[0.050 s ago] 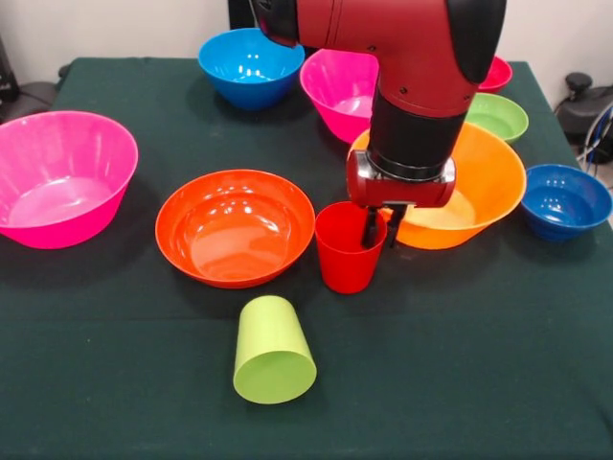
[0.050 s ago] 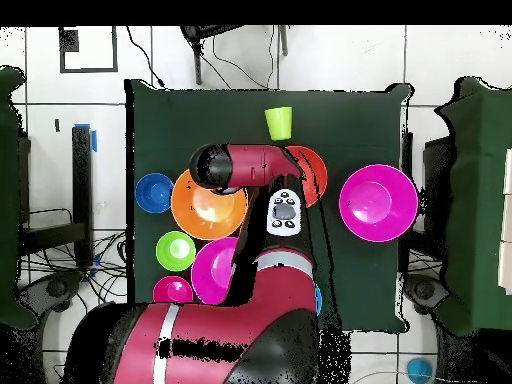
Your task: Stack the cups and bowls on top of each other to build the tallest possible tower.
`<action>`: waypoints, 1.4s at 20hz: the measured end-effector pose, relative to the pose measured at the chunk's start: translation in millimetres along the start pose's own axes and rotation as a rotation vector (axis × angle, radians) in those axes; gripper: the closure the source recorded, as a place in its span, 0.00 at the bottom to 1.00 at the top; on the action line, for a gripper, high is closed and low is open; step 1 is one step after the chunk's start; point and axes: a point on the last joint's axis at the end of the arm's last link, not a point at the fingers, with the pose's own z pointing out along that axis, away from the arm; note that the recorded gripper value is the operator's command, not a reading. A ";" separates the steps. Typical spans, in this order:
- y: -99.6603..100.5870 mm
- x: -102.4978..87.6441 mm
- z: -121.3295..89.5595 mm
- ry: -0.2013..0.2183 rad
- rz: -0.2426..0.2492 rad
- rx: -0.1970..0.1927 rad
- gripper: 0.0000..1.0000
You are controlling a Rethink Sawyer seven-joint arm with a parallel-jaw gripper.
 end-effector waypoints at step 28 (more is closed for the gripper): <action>3.2 -5.0 -6.0 -0.005 -0.002 0.016 0.00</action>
